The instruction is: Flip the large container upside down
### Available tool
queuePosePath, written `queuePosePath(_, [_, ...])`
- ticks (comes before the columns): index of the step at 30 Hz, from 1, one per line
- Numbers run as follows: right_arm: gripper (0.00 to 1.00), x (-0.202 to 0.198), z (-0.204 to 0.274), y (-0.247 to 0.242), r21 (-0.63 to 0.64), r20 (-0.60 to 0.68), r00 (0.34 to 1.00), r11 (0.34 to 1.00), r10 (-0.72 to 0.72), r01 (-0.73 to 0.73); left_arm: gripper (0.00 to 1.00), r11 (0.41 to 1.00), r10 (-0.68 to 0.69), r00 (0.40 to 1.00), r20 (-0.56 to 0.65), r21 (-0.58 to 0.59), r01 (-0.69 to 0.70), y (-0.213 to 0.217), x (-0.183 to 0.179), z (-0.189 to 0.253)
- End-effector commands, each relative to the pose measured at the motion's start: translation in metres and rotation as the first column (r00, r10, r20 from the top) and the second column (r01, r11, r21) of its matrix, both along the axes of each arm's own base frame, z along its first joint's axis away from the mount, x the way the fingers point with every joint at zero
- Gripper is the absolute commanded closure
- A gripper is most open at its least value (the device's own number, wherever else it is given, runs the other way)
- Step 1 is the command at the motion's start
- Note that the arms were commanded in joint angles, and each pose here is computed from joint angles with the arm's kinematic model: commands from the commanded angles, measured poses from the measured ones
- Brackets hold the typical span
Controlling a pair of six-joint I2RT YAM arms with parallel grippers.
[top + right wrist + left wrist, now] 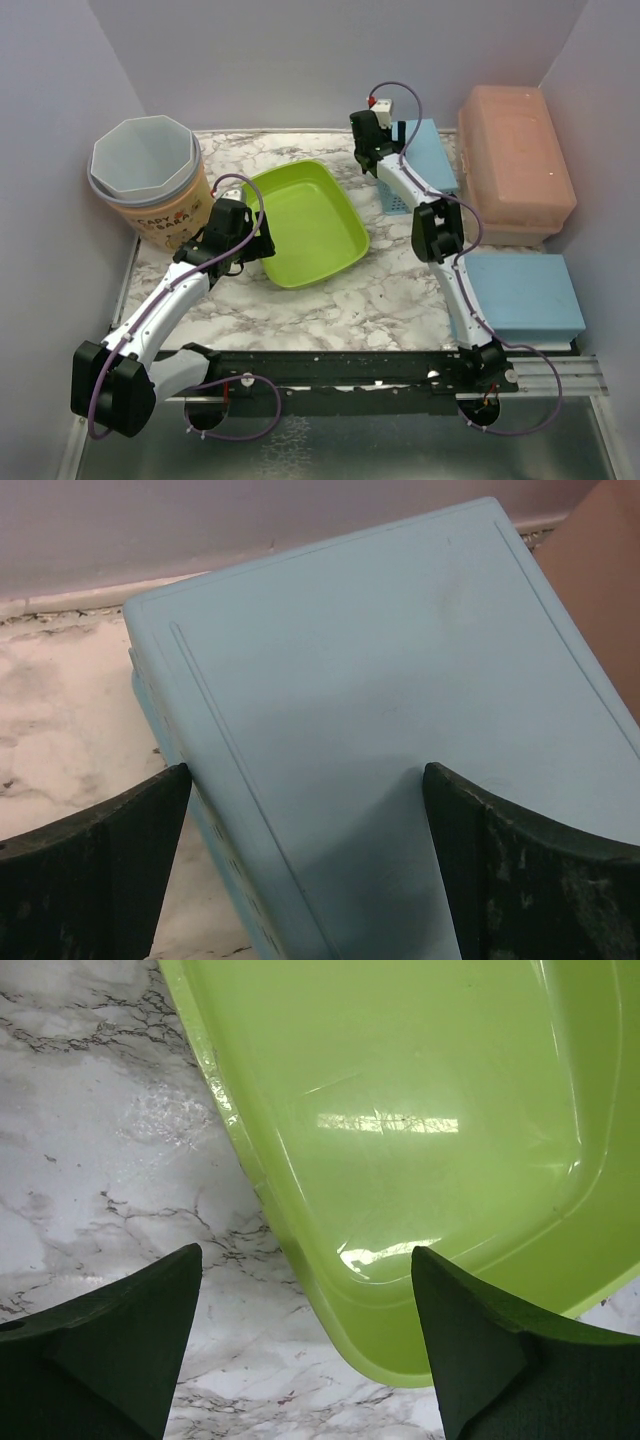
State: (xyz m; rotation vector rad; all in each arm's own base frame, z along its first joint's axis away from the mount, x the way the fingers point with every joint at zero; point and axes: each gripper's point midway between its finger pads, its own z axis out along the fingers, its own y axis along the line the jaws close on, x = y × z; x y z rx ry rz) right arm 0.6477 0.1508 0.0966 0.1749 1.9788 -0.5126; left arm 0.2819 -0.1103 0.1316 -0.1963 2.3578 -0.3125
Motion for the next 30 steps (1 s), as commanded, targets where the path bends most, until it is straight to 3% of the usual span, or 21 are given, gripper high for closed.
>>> queuePosePath(1, [0.04, -0.015, -0.008, -0.022, 0.046, -0.035, 0.995, 0.994, -0.097, 0.098, 0.13, 0.999, -0.006, 1.0, 0.01, -0.046, 0.006, -0.007, 0.001, 0.014])
queuePosePath(5, [0.04, -0.021, -0.016, -0.036, 0.113, -0.079, 0.989, 0.985, -0.123, 0.131, 0.14, 0.998, -0.003, 1.0, 0.007, -0.056, 0.003, -0.007, -0.002, 0.013])
queuePosePath(30, [0.04, -0.032, -0.003, -0.062, 0.075, -0.086, 0.977, 0.977, -0.194, 0.2, 0.13, 0.998, -0.005, 1.0, -0.008, -0.06, 0.004, -0.007, -0.007, 0.007])
